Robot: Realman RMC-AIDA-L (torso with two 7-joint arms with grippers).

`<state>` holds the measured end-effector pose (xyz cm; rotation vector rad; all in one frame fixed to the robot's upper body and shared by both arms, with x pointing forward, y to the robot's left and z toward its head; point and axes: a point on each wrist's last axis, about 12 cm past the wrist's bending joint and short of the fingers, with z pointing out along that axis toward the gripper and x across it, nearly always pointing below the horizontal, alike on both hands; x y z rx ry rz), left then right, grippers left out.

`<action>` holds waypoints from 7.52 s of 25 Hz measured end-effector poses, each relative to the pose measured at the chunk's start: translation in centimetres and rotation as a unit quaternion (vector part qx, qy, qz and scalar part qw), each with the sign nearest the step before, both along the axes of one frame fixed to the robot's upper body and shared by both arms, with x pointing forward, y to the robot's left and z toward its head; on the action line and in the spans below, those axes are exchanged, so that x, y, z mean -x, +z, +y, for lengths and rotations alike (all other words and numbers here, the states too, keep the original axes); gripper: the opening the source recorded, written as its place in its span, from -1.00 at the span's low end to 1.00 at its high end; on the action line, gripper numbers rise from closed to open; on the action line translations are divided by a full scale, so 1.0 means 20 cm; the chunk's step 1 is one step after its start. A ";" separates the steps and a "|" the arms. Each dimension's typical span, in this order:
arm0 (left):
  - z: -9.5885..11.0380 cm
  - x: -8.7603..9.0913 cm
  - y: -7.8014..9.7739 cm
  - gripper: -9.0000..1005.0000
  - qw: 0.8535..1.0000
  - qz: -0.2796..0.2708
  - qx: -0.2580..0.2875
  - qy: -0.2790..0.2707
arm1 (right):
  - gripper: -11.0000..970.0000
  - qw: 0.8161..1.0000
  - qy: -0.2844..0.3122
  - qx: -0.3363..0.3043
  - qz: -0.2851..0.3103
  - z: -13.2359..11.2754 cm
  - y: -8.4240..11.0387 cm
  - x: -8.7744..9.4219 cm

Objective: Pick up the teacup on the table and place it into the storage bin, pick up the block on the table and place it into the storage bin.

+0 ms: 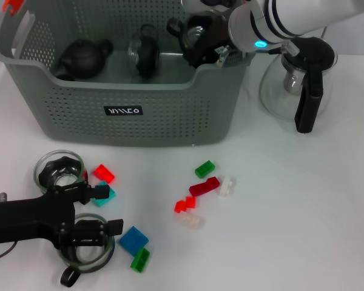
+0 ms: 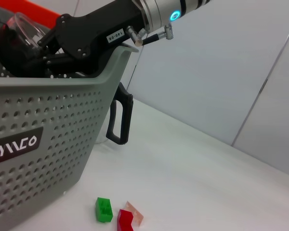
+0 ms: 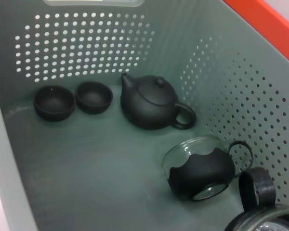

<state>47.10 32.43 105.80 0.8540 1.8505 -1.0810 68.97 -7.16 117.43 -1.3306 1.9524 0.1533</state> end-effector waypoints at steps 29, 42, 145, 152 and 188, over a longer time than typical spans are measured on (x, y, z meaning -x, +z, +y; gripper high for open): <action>0.00 0.00 0.00 0.80 1.000 0.002 -0.001 0.001 | -0.46 1.000 0.004 0.000 0.003 0.01 0.00 0.01; 0.02 0.00 0.00 0.81 1.000 0.000 0.004 0.013 | -0.08 0.998 -0.013 -0.049 -0.028 -0.05 0.11 0.01; 0.07 -0.58 0.37 0.80 0.889 0.260 -0.328 0.186 | 0.89 0.946 0.183 -0.184 0.195 -0.46 -0.18 0.56; 0.04 -0.59 0.36 0.80 0.885 0.267 -0.329 0.192 | 0.89 0.946 0.180 -0.188 0.193 -0.47 -0.18 0.56; -0.02 -0.61 0.30 0.79 0.873 0.264 -0.353 0.210 | 0.89 0.948 0.179 -0.192 0.178 -0.50 -0.19 0.55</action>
